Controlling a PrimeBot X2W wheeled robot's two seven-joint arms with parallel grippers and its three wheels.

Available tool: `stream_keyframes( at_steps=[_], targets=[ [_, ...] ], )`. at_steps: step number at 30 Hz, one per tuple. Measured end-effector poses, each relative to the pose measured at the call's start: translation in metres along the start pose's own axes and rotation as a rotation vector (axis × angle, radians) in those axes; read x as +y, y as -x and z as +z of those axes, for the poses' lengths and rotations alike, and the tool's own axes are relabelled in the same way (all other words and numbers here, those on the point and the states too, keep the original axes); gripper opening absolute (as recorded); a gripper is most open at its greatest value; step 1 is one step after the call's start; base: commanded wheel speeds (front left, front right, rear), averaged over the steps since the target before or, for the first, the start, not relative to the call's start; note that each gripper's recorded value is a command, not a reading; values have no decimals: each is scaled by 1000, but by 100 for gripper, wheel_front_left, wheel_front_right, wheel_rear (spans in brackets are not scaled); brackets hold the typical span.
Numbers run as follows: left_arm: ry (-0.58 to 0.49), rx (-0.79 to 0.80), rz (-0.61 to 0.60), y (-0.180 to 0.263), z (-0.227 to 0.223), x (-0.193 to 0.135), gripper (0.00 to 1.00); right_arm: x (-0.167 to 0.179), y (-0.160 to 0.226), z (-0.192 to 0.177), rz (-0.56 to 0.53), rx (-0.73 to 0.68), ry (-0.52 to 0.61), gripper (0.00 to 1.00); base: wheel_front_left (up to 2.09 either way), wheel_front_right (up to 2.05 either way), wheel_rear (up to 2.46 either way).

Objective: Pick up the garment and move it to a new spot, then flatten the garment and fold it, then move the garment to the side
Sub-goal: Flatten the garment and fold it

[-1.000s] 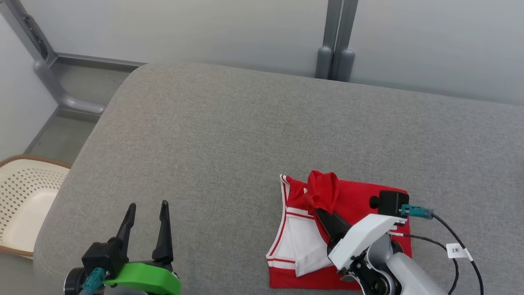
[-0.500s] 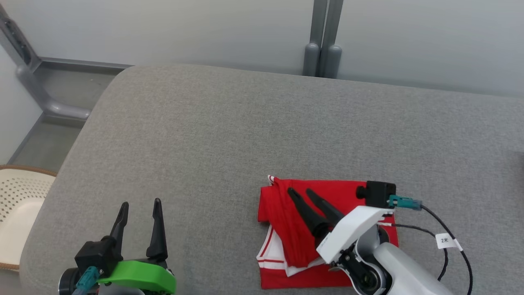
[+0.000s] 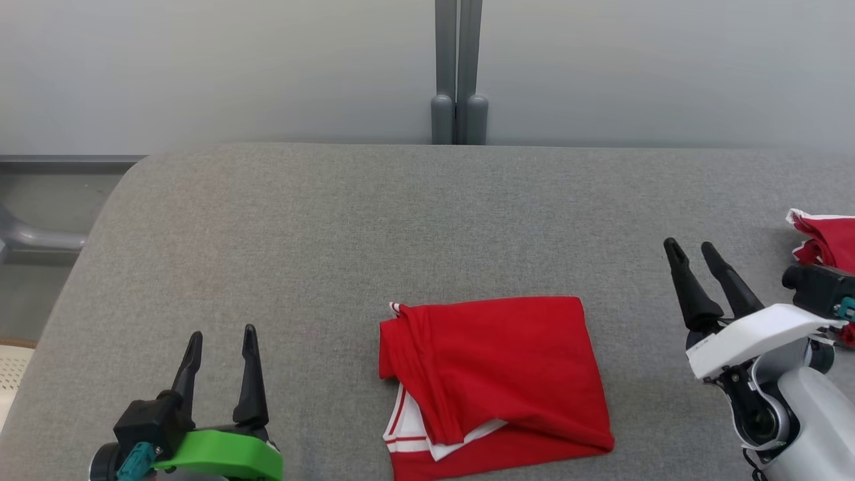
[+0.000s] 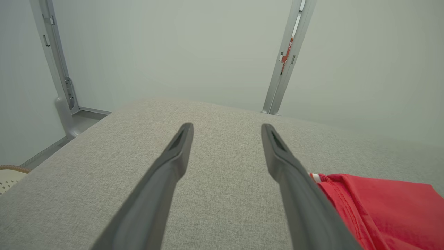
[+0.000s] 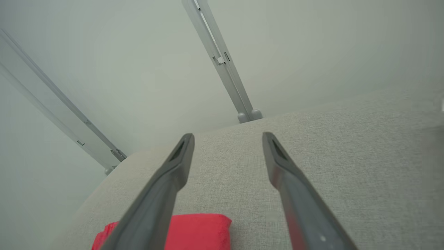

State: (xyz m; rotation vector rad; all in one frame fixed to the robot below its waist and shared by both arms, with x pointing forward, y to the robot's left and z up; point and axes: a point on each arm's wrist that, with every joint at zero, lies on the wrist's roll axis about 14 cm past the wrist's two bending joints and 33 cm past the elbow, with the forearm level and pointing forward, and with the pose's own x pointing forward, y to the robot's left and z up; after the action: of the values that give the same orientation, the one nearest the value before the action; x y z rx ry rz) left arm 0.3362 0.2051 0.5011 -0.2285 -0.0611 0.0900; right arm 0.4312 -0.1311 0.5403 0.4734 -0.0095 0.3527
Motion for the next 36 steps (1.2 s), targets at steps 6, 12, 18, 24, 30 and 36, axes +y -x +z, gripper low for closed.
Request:
stream_keyframes(
  at_steps=[6, 12, 18, 24, 30, 36],
  targets=[
    [-2, 1, -2, 1, 0, 0, 100, 1, 7, -18, -16, 48, 13, 100, 0, 0, 0],
    [-5, 3, 11, 5, -1, 5, 100, 42, 8, -65, 71, 190, -9, 100, 0, 0, 0],
    [0, 10, 39, 11, -3, 12, 100, 71, 19, -124, 126, 374, -35, 0, 0, 0, 0],
    [-3, 8, 87, 17, -2, 27, 100, 100, 35, -174, 185, 544, -60, 0, 0, 0, 0],
    [-5, 12, 118, 23, -3, 37, 100, 136, 53, -208, 272, 668, -93, 0, 0, 0, 0],
    [-6, 12, 121, 23, -3, 38, 100, 170, 58, -212, 362, 676, -128, 0, 0, 0, 0]
  ],
)
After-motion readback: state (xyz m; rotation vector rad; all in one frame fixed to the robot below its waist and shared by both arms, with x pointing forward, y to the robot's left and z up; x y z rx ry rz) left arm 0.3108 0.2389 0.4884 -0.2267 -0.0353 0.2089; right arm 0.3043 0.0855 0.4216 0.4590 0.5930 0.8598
